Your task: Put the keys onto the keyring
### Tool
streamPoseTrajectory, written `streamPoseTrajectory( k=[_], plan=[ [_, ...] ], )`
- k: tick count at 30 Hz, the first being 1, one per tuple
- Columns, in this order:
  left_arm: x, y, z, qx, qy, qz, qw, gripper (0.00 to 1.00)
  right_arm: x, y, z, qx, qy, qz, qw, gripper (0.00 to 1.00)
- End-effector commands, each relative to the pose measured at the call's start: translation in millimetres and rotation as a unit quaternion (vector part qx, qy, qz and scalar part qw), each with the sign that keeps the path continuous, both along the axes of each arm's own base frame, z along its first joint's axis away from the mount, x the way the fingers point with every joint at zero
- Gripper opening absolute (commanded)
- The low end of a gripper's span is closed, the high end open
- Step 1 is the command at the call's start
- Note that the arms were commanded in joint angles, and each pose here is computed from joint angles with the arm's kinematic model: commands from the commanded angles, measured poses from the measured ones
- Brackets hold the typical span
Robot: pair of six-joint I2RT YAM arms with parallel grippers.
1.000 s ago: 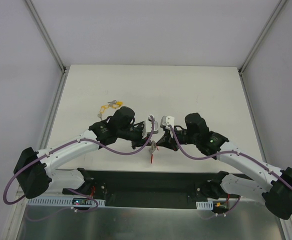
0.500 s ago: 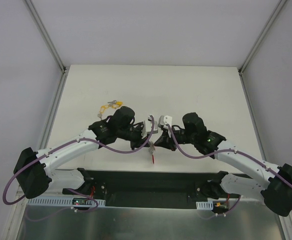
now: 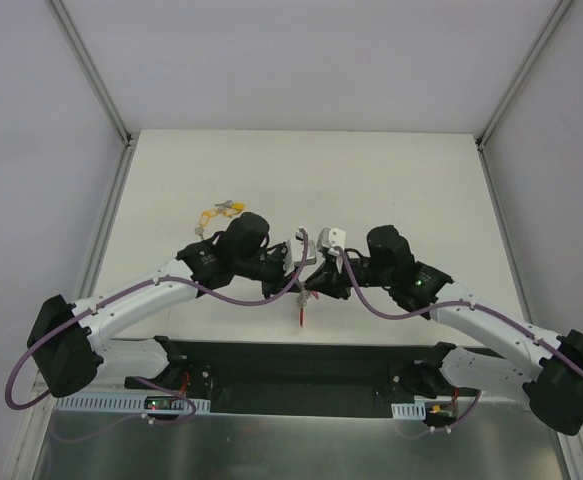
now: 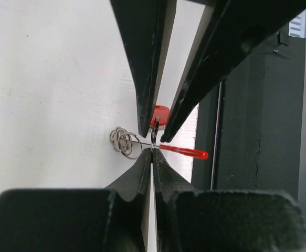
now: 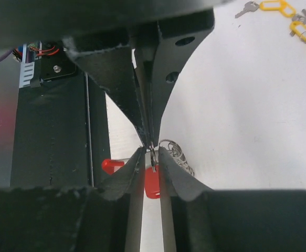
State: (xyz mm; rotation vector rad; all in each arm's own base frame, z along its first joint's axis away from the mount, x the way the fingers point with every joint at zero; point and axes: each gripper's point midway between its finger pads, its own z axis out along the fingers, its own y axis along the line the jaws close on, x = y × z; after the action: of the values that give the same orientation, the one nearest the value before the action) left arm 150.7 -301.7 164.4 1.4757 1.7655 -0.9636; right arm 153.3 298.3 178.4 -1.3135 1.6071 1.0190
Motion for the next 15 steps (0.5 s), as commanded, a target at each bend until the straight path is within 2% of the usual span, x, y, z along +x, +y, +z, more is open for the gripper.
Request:
streamPoseTrajectory(
  k=[1, 7, 15],
  plan=[
    [6, -7, 24, -0.041, -0.036, 0.003, 0.999, 0.0, 3, -4, 33, 0.058, -0.043, 0.0, 0.997, 0.2],
    [6, -7, 31, -0.059, -0.041, -0.003, 0.997, 0.0, 1, -20, 19, 0.052, -0.04, -0.003, 0.998, 0.2],
    [3, -13, 35, -0.074, -0.032, -0.015, 0.997, 0.0, -2, -18, 23, 0.064, -0.042, 0.01, 0.997, 0.19]
  ],
)
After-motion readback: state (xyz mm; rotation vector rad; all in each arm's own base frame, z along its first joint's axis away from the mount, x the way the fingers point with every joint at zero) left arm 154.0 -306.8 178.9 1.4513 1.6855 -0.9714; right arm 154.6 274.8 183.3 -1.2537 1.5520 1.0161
